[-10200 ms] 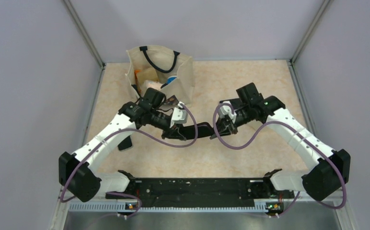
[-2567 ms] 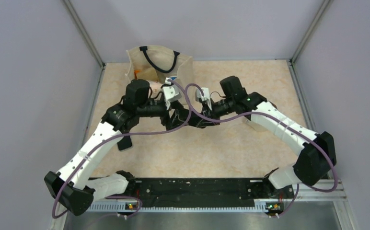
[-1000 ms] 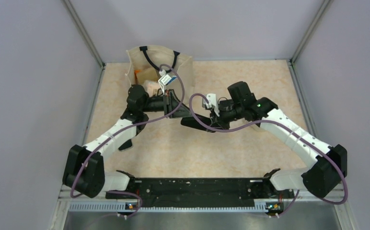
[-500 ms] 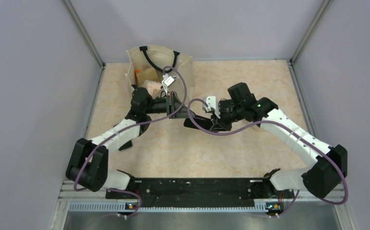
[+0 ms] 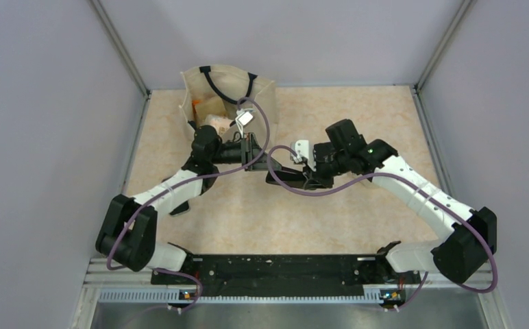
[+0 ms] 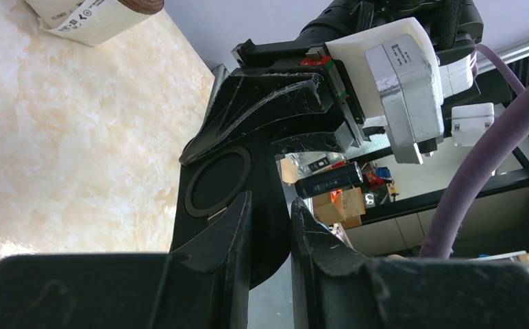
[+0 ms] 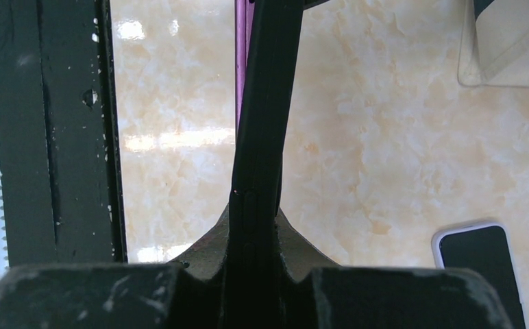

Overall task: Take the phone out of the phone case
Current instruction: Remove the phone case from the phone.

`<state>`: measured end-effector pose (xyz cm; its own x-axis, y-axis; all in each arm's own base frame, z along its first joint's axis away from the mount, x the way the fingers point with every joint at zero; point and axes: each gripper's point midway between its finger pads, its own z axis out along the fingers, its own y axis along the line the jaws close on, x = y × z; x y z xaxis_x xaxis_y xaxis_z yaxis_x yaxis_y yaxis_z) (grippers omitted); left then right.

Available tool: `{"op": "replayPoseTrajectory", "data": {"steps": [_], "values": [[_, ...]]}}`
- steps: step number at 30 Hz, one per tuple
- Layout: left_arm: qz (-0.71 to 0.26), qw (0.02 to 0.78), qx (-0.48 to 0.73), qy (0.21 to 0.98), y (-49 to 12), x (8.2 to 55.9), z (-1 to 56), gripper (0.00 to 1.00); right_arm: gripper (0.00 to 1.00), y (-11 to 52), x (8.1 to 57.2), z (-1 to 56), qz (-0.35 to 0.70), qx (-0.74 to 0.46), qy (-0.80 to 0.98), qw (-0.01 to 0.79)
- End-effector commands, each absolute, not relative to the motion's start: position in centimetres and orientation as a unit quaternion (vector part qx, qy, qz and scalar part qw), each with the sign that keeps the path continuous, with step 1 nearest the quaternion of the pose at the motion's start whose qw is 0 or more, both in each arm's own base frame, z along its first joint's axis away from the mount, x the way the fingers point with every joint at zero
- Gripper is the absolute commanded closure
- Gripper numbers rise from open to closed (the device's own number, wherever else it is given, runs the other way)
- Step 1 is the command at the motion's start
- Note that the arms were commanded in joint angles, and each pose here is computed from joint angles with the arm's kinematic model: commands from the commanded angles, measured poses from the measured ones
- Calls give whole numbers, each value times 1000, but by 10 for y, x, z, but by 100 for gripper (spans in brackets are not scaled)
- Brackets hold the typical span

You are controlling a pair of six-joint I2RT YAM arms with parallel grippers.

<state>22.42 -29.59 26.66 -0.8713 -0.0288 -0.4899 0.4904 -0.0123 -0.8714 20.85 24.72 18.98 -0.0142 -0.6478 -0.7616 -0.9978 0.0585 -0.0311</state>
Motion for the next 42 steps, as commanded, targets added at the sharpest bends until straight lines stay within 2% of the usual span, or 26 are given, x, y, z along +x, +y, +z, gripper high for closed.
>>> {"op": "replayPoseTrajectory", "data": {"steps": [1,24,42], "values": [[-670,129,89,726,-309,229,229,100,100,290,221,292,287,-664,492,484],[-661,114,92,736,-320,228,212,100,100,291,212,298,294,-683,465,481],[-625,137,111,760,-321,235,193,100,100,293,195,302,326,-698,433,467]]}}
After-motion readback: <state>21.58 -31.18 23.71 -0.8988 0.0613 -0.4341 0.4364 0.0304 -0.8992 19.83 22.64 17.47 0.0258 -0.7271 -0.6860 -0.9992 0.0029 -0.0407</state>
